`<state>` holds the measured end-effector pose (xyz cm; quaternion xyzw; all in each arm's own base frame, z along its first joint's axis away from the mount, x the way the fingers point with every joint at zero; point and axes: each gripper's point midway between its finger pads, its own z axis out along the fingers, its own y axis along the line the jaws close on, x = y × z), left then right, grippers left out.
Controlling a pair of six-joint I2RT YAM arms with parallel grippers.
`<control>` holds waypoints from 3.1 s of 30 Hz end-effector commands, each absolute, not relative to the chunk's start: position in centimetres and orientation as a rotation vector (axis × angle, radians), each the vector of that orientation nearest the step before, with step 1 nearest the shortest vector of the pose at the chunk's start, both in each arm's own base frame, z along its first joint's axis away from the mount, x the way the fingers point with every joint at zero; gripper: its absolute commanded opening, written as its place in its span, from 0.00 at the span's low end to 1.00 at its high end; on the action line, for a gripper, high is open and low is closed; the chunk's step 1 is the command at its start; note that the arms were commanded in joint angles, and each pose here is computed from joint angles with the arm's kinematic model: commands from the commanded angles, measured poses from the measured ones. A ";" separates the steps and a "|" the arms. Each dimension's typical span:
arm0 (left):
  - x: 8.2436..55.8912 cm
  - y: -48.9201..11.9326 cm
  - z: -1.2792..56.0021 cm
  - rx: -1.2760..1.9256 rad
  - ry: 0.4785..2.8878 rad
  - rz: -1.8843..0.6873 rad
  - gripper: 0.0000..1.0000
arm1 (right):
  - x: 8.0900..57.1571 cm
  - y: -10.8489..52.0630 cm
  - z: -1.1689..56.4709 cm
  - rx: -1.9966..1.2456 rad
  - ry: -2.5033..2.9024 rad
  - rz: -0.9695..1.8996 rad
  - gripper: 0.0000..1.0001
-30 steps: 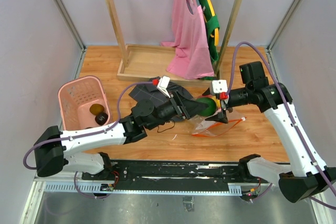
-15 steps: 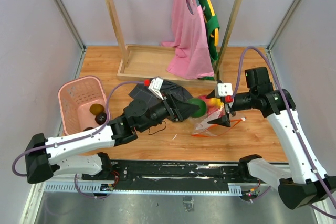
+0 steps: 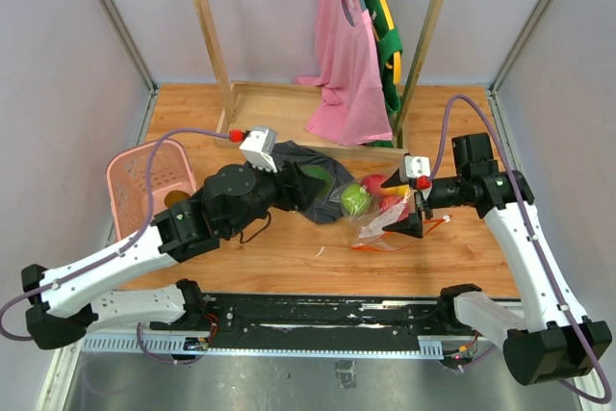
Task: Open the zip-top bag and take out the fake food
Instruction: Pick up the fake fruit from the zipper food storage bag, then place the fake fruit in the bin, then pick up the fake fruit from the zipper food storage bag.
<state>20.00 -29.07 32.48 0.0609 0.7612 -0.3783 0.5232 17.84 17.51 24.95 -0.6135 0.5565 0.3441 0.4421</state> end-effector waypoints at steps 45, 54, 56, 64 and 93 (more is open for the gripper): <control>31.7 10.1 16.7 -0.749 2.061 0.228 0.00 | 20.3 14.4 18.9 -1.529 1.548 0.626 0.98; 32.1 11.4 13.1 -0.871 2.089 0.249 0.09 | 20.3 14.3 18.7 -1.534 1.554 0.619 0.99; 31.9 11.8 12.6 -0.900 2.093 0.272 0.19 | 20.4 14.3 18.7 -1.533 1.554 0.619 0.98; 31.4 12.3 13.2 -0.944 2.041 0.296 0.89 | 20.4 14.2 18.5 -1.533 1.562 0.623 0.99; 27.0 -9.6 28.5 -0.148 1.790 -0.753 0.76 | 18.6 15.0 19.5 -1.547 1.449 0.733 0.99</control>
